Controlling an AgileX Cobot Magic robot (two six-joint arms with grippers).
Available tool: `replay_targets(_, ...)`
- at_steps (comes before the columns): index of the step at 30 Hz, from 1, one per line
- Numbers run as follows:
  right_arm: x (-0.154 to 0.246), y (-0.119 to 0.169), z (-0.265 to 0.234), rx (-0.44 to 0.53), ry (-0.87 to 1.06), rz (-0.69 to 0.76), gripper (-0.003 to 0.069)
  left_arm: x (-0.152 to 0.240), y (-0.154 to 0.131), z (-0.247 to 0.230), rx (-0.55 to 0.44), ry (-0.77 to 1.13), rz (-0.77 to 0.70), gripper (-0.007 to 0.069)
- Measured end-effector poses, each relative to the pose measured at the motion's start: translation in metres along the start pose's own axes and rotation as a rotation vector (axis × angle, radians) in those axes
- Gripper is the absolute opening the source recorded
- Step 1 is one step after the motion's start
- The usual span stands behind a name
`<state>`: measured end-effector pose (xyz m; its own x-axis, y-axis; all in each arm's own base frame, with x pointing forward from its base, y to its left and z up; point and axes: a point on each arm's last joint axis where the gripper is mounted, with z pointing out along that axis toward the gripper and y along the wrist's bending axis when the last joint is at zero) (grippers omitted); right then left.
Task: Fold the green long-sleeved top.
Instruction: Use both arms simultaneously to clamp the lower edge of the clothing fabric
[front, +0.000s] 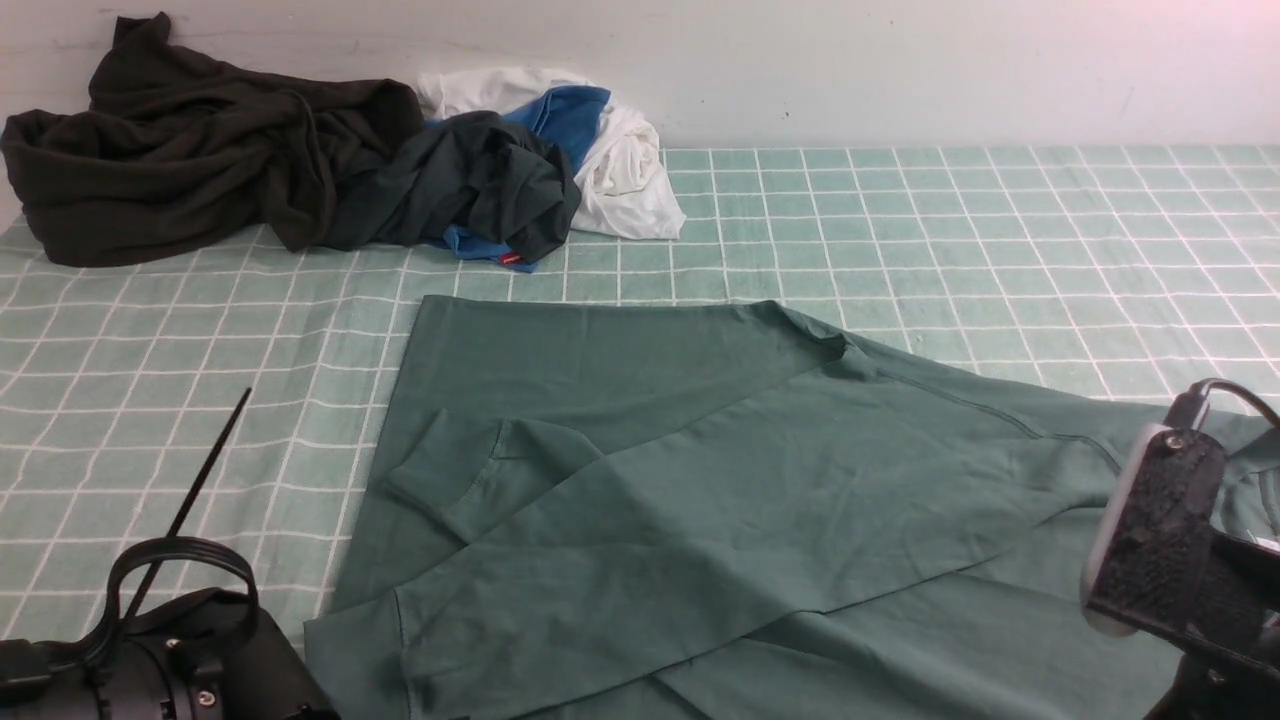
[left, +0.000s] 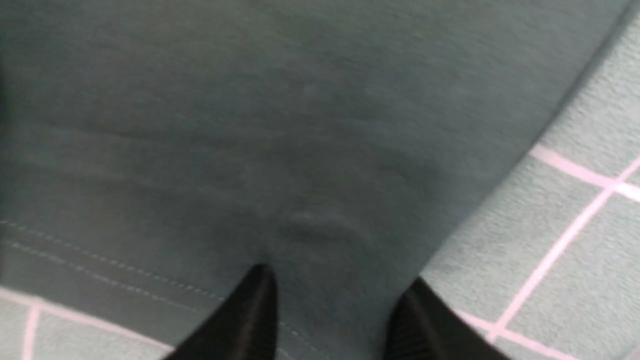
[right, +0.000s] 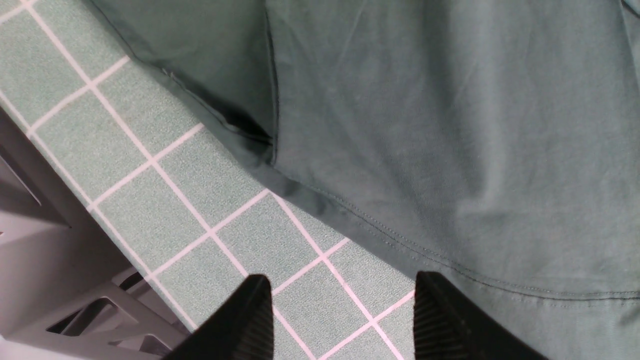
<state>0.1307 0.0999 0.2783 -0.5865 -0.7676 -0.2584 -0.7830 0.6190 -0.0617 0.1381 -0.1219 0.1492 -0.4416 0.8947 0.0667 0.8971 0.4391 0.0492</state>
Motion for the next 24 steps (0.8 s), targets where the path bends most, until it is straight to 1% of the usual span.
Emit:
replay_targets(1,0.000,0.000,0.000,0.001,0.000,0.000,0.0365,-0.001,0.001,0.000,-0.008,-0.004,-0.009,0.0167)
replay_targets(2,0.000,0.000,0.000,0.001,0.000,0.000,0.0365,-0.001,0.001,0.000,-0.010,-0.005,-0.012,0.0151)
replay_targets(3,0.000,0.000,0.000,0.005,0.001,-0.002,0.0365,-0.003,0.003,-0.001,-0.024,-0.012,-0.014,0.0085)
replay_targets(6,0.000,-0.001,0.000,0.015,0.004,-0.010,0.0365,-0.009,0.008,-0.009,-0.044,-0.021,-0.037,0.0016)
replay_targets(8,0.000,-0.002,0.000,0.026,0.002,-0.030,0.0365,-0.014,0.011,-0.017,-0.051,-0.026,-0.058,0.0006)
replay_targets(12,-0.005,-0.002,0.005,0.006,0.000,-0.089,0.0372,-0.016,0.013,-0.031,-0.057,-0.020,-0.080,0.0006)
replay_targets(14,-0.008,-0.001,0.013,-0.020,0.016,-0.128,0.0385,-0.012,0.012,-0.036,-0.056,-0.006,-0.086,0.0006)
replay_targets(18,-0.006,0.000,0.043,-0.061,0.109,-0.215,0.0424,-0.005,0.011,-0.044,-0.056,0.003,-0.096,0.0006)
replay_targets(21,-0.001,-0.002,0.064,-0.053,0.161,-0.261,0.0440,-0.003,0.010,-0.047,-0.058,-0.004,-0.099,0.0006)
replay_targets(24,0.006,-0.005,0.086,-0.012,0.194,-0.318,0.0443,-0.003,0.010,-0.047,-0.057,-0.005,-0.101,0.0006)
